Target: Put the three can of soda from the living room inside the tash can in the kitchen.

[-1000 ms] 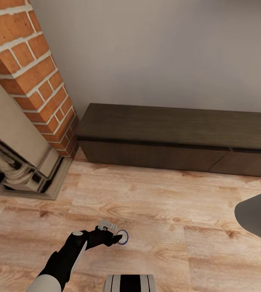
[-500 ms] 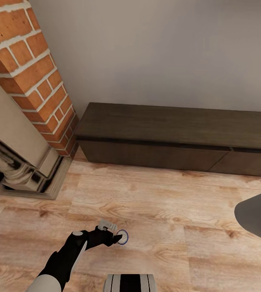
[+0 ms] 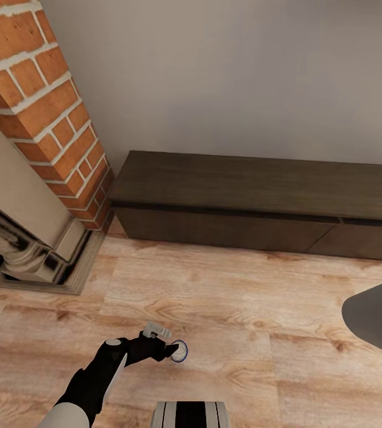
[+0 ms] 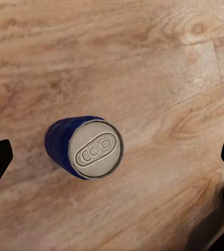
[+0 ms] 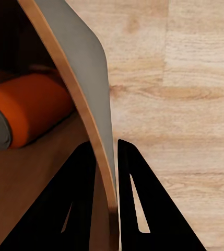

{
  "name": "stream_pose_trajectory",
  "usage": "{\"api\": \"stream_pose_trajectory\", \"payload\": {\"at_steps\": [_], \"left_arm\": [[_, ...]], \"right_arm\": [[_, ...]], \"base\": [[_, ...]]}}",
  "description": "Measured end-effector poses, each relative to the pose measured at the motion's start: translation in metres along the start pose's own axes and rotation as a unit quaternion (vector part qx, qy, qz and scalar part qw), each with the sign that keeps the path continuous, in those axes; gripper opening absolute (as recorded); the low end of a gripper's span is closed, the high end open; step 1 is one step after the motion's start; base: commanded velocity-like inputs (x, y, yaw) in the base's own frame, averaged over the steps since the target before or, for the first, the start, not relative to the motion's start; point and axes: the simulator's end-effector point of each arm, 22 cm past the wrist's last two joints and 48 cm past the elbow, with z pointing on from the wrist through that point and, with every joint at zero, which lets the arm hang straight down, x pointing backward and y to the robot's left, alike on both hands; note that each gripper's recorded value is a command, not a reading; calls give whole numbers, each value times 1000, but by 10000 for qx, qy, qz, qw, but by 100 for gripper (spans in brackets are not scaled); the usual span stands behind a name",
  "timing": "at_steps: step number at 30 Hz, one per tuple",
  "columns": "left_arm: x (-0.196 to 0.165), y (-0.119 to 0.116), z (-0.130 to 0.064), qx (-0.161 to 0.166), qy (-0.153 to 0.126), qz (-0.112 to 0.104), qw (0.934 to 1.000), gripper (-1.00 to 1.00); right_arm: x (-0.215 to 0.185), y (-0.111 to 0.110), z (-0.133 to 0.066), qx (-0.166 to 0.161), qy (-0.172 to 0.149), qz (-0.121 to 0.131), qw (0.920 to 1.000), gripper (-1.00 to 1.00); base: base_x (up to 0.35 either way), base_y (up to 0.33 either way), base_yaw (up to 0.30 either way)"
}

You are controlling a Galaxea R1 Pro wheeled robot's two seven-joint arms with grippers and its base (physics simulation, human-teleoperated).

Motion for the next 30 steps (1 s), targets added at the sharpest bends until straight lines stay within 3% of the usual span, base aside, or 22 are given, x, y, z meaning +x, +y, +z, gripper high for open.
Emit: {"api": "stream_pose_trajectory", "payload": {"at_steps": [13,24,30], "left_arm": [[1,0,1,-3,15,-13,10000,100],[17,9,20,7,41,-29,10000,100],[29,14,32,13,73,-49,10000,100]], "right_arm": [[0,0,0,6,5,-28,10000,-100],[4,2,19,59,-33,-133,9999,-100],[-3,7,26,131,-133,-322,9993,-100]], "base": [[2,0,0],[0,0,0],[0,0,0]]}}
